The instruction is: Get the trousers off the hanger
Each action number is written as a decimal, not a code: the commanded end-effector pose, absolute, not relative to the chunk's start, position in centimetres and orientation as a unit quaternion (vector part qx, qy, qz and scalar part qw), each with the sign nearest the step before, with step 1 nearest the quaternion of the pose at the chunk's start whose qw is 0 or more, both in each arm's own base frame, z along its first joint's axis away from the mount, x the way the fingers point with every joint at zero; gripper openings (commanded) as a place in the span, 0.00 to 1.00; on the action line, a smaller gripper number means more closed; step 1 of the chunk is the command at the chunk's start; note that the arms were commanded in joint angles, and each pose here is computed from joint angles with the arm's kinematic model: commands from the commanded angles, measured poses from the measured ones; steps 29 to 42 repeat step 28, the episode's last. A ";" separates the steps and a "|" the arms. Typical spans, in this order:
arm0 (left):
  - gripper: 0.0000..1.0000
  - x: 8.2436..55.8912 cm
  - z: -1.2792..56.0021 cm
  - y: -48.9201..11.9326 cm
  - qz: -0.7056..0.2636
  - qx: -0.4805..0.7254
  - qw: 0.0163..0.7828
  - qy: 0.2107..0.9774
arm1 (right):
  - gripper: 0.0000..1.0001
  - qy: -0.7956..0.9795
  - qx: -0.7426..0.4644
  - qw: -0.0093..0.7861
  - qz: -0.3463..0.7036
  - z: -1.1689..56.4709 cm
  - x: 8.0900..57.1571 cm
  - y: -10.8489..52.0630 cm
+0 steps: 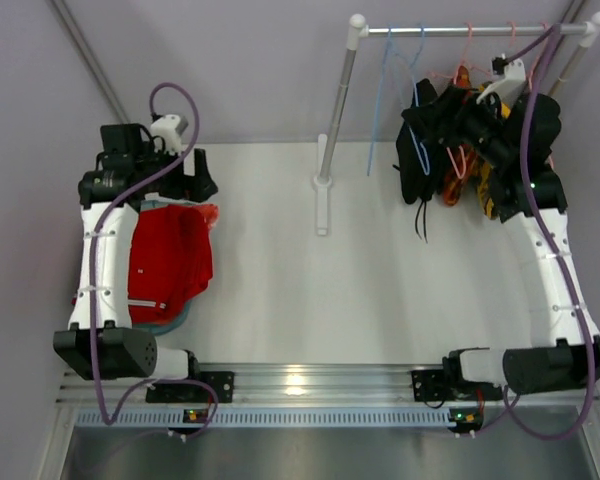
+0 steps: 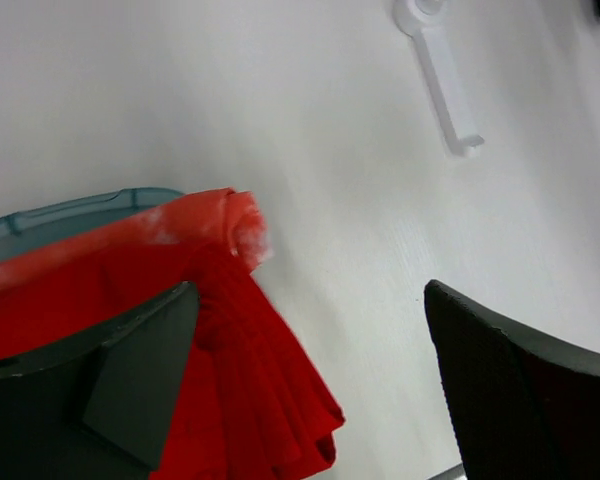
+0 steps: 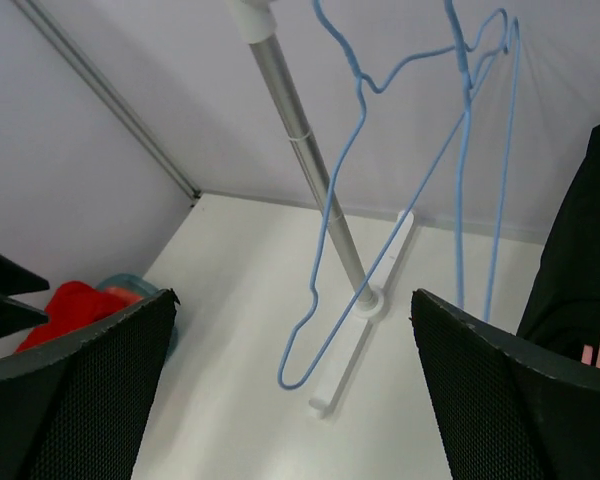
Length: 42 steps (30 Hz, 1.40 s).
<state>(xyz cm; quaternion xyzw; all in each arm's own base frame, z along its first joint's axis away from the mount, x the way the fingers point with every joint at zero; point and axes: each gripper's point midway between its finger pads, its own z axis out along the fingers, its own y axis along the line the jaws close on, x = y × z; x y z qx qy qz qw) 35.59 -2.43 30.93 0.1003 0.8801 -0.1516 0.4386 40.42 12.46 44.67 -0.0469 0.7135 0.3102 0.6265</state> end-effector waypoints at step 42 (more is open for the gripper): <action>0.99 39.9 36.1 -8.1 -0.054 0.058 0.550 0.831 | 0.99 0.657 -0.059 0.713 0.237 42.0 27.4 8.5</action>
